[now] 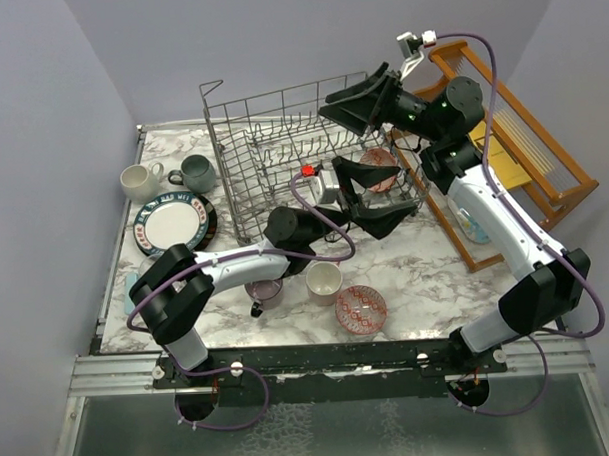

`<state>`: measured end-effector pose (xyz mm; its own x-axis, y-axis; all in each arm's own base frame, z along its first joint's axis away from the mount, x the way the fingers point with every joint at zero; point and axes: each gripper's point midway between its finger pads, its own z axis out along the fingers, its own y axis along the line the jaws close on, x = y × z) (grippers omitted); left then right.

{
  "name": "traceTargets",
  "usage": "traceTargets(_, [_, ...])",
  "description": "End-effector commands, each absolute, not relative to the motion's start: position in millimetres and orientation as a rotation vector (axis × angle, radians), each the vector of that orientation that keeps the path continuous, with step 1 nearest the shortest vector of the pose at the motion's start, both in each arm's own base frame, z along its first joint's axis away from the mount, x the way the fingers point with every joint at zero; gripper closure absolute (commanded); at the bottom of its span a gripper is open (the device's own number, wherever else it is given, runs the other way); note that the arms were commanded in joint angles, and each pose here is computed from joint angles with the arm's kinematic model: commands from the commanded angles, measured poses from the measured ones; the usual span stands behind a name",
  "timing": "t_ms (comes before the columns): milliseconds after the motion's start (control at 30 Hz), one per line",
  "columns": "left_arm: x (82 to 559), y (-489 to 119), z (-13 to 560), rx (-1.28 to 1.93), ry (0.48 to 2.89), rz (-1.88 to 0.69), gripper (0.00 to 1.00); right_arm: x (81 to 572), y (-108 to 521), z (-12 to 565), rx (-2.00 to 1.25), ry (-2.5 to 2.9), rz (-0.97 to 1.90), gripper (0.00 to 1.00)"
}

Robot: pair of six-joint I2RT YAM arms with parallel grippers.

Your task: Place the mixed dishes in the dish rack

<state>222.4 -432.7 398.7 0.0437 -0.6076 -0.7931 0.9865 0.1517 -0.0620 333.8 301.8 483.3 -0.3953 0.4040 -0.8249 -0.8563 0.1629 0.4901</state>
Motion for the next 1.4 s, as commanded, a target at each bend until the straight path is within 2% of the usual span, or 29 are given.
traceTargets(0, [213, -422, 418, 0.566, 0.715, -1.33, 0.16, 333, 297, 497, -0.472, 1.301, 1.451, 0.01])
traceTargets(300, [223, -415, 419, 0.549, 0.746, -1.235, 0.15, 357, 324, 486, -0.575, 1.354, 1.58, 0.01])
traceTargets(800, [229, -410, 414, 0.531, 0.776, -1.184, 0.17, 357, 322, 476, -0.531, 1.31, 1.601, 0.01])
traceTargets(1367, [252, -406, 409, 0.486, 0.866, -1.107, 0.15, 382, 343, 455, -0.565, 1.35, 1.726, 0.01])
